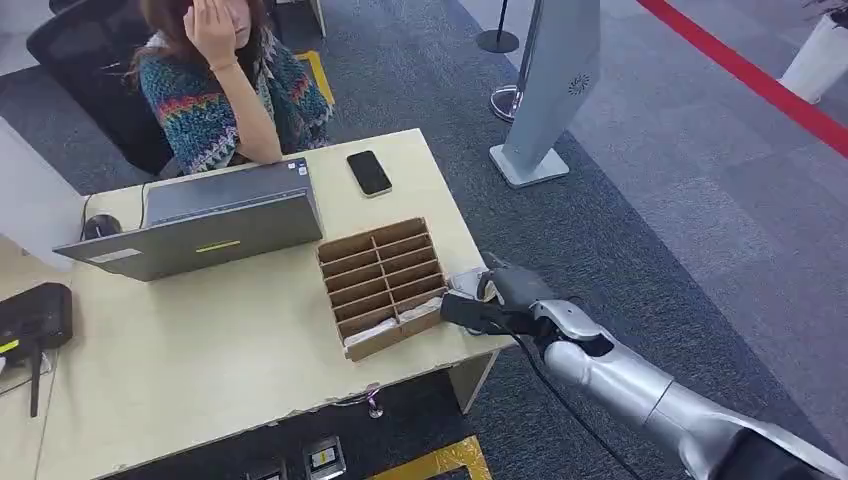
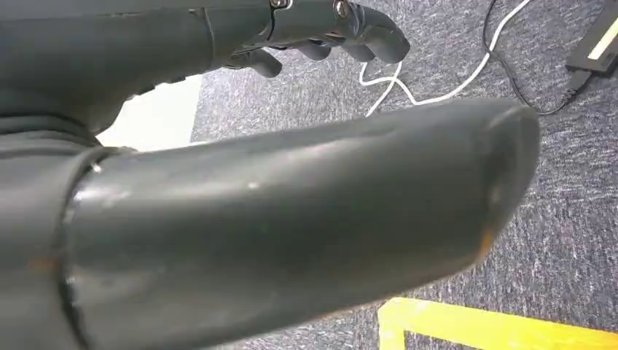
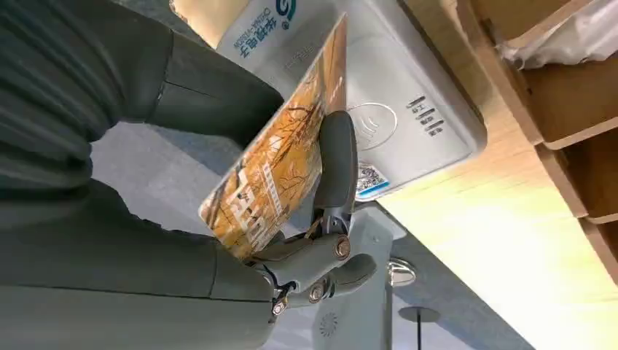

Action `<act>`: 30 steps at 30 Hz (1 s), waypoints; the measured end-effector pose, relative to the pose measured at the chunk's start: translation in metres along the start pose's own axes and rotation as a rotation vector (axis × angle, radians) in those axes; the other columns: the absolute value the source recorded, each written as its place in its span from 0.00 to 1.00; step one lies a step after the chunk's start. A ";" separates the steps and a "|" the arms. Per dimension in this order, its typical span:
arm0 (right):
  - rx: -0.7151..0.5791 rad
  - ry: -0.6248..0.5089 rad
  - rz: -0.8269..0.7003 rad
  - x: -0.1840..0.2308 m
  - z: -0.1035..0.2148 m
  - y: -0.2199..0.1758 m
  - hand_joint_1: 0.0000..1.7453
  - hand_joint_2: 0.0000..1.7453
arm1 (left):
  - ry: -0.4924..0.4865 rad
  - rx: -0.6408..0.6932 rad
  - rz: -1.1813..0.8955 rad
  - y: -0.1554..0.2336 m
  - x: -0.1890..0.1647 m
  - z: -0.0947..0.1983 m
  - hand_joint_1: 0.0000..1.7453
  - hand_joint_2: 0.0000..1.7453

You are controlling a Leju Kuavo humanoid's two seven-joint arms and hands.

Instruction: Pass the card to the sensor for recognition and then transmit it.

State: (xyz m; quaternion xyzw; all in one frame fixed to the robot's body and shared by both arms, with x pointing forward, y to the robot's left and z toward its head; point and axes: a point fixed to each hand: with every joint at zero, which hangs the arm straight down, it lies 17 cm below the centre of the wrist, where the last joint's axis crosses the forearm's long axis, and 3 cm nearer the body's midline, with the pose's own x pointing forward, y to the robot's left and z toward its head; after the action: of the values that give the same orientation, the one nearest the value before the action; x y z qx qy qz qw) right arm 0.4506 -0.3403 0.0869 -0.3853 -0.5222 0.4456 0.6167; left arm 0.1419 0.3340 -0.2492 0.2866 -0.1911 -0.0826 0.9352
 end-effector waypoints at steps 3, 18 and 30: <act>0.004 0.004 -0.006 -0.001 0.000 0.003 1.00 1.00 | 0.001 0.001 0.001 0.000 0.000 0.000 0.00 0.00; -0.068 -0.001 0.043 0.001 -0.017 -0.029 1.00 1.00 | -0.015 0.006 0.003 0.001 0.002 0.000 0.00 0.00; -0.330 -0.114 0.118 0.058 -0.040 -0.181 1.00 1.00 | -0.060 0.000 -0.033 -0.001 0.018 0.000 0.00 0.00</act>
State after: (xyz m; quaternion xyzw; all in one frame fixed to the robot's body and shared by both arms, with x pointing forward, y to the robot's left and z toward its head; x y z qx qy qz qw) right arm 0.5205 -0.3410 0.2685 -0.4854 -0.5989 0.4102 0.4872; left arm 0.1580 0.3287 -0.2446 0.2871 -0.2141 -0.1066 0.9276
